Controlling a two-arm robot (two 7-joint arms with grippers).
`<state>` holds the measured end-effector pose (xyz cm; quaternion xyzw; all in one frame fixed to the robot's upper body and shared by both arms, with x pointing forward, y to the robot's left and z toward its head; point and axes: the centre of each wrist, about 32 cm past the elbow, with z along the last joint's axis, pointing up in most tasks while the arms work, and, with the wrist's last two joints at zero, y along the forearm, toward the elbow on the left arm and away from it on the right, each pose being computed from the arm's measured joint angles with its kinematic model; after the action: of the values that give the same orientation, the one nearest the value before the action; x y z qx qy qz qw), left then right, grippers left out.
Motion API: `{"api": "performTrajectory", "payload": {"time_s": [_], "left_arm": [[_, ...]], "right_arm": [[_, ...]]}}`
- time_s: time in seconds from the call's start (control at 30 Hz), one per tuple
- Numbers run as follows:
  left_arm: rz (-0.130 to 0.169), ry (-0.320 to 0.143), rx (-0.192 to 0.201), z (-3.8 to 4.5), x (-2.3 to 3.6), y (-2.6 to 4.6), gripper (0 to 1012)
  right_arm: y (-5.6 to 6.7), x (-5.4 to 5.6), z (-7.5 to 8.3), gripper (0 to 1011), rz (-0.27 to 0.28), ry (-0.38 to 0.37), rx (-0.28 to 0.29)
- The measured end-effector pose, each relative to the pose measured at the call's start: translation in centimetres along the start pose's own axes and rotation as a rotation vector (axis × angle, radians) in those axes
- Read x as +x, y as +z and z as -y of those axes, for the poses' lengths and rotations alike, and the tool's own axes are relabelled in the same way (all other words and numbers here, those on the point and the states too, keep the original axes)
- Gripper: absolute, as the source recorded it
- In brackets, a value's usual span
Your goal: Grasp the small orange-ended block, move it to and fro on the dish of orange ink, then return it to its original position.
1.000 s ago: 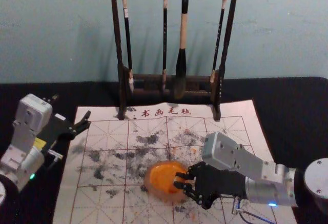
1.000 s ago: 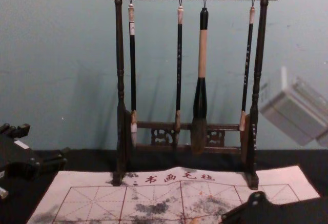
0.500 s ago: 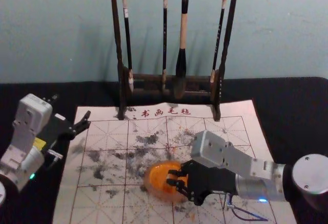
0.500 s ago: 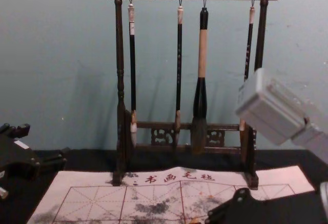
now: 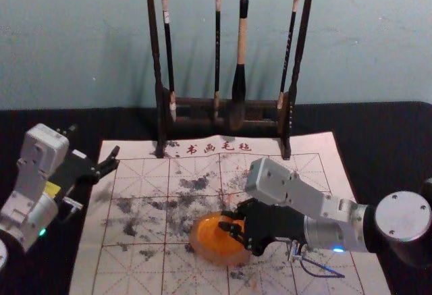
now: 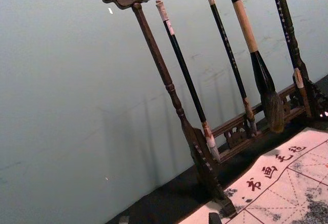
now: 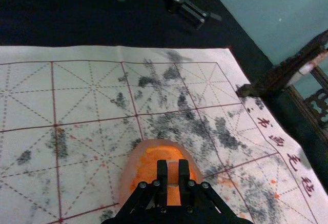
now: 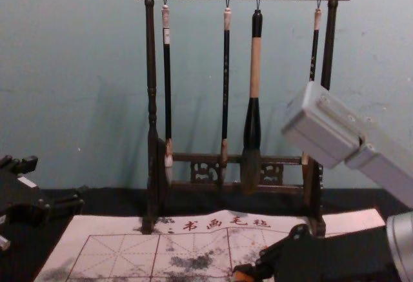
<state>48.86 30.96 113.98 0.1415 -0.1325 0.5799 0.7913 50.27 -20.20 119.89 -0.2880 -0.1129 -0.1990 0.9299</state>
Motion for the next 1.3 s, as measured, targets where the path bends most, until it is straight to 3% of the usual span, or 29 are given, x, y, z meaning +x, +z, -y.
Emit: {"api": "performTrajectory", "payload": {"time_s": [0.47, 0.83, 1.3], "left_arm": [[0.000, 0.000, 0.000, 0.00, 0.00, 0.00, 1001], [0.000, 0.000, 0.000, 0.00, 0.00, 0.00, 1001], [0.000, 0.000, 0.000, 0.00, 0.00, 0.00, 1001]], "right_arm": [[-0.4, 0.7, 0.7, 91, -0.011, -0.033, -0.027], [-0.6, 0.2, 2.0, 91, -0.018, -0.020, -0.028], [-0.2, -0.2, 2.4, 91, -0.026, -0.003, -0.011]]}}
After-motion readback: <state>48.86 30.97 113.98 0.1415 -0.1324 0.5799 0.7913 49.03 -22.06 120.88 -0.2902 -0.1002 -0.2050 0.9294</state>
